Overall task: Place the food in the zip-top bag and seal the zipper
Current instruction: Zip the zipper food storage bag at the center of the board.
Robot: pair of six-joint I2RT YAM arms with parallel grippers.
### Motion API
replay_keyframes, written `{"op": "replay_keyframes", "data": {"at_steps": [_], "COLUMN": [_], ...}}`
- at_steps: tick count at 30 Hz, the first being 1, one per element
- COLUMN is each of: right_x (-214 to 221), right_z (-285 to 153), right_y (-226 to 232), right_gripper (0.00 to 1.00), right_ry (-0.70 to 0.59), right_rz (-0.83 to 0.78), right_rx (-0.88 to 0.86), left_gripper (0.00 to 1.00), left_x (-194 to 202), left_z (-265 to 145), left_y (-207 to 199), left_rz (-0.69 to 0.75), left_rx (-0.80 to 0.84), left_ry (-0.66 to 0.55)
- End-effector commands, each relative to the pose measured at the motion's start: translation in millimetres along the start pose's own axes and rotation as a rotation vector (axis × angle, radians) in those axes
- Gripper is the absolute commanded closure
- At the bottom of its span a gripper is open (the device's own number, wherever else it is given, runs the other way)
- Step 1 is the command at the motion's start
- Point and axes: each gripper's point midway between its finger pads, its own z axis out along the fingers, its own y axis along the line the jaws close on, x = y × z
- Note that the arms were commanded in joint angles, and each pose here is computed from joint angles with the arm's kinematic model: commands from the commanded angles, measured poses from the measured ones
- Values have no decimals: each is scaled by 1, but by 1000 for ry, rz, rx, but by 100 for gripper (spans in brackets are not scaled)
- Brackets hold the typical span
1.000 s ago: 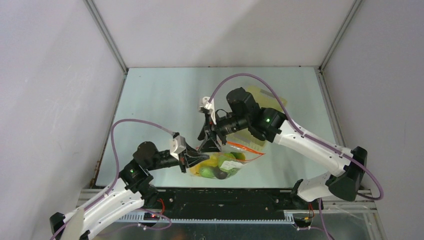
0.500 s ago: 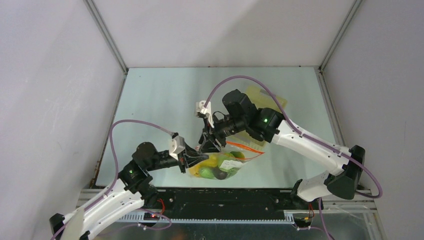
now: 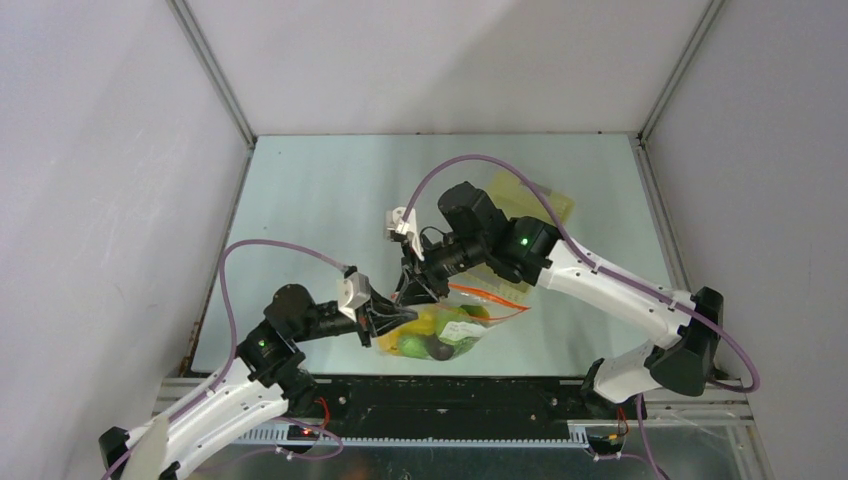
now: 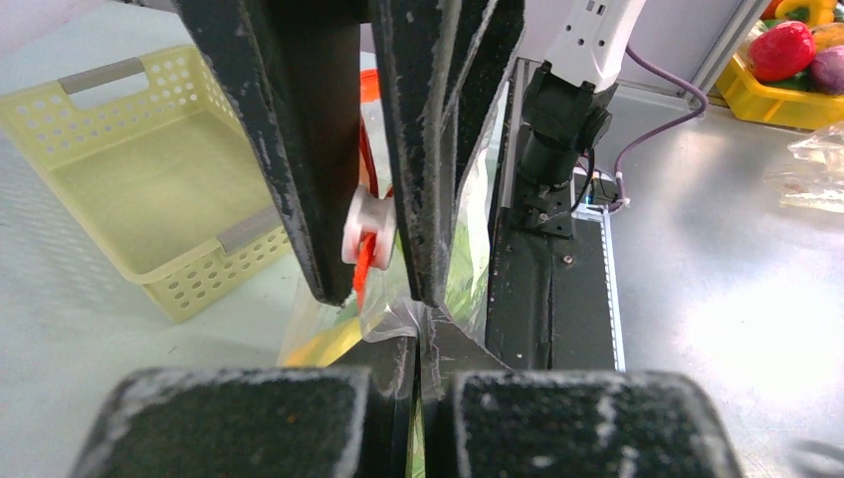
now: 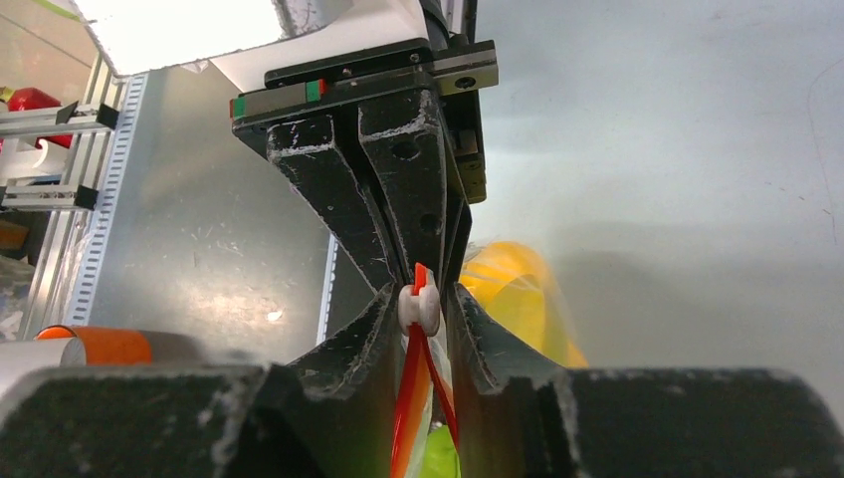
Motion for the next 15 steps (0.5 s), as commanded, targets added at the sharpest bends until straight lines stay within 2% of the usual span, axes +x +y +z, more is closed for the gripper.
{"op": "replay_keyframes", "data": {"at_steps": [1,4,6,11,15], "right_x": [-23,-22,-21,-14,-12], "right_z": [-3,-3,-4,-7,-13], "right_y": [7,11,10,7,1], "right_gripper": [75,83,85,87,86], "right_ry": [-51,-47,-43,-19,-15], "right_rz": [-69,-77,-78,-81,-80], "right_rx": [-32,-48,-45,-22,3], "left_gripper": [100,100,100,100,100], "left_x": [-30,-32,-35,-42,-42], "left_z": [-1,-2,-4,-10,-15], "left_y": [-7,-3,1,10,7], "left_rz": [47,34,24,-9,-12], "left_rx": [18,-11,-39,-114,-114], "left_ry": [-78,-93,-112,-179,-214]}}
